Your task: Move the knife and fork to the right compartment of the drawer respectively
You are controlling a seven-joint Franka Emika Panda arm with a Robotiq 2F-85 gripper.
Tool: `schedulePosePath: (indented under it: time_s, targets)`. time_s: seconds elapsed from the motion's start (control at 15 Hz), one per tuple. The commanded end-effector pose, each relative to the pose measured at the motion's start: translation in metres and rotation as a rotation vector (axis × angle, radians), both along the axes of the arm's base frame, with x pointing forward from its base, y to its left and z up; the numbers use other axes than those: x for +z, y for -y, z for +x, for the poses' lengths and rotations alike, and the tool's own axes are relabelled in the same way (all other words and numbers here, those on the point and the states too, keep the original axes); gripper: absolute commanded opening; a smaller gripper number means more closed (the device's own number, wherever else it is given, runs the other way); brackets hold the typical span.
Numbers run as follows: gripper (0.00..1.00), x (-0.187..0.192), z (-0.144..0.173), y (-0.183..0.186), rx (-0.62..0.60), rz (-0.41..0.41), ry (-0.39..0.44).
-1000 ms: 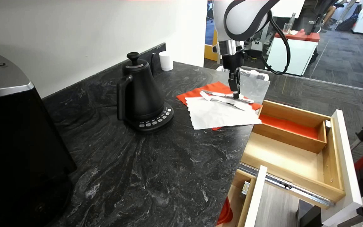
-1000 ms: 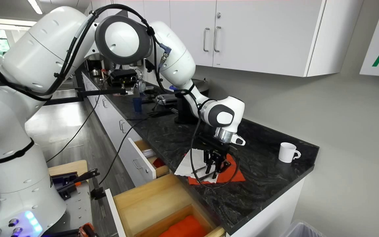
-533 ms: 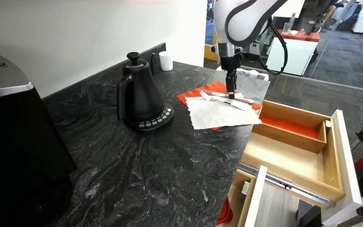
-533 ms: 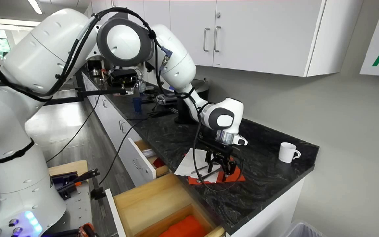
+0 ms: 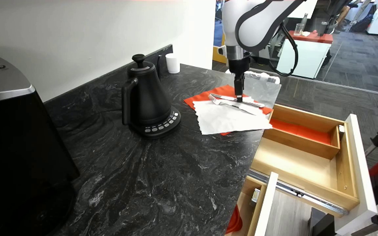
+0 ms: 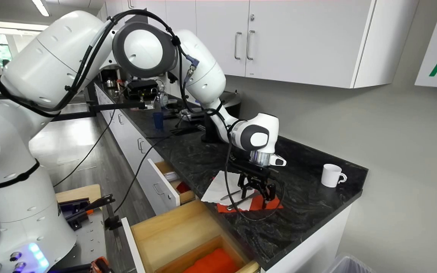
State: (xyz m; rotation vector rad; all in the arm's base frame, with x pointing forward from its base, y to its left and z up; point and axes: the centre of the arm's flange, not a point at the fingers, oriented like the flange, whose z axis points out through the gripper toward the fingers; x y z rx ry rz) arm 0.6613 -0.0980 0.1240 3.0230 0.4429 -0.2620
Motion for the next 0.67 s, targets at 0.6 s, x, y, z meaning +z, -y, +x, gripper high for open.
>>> schedulePosePath:
  time_s: [0.6]
  targets:
    - [1.0, 0.021, -0.003, -0.014, 0.076, 0.055, 0.019]
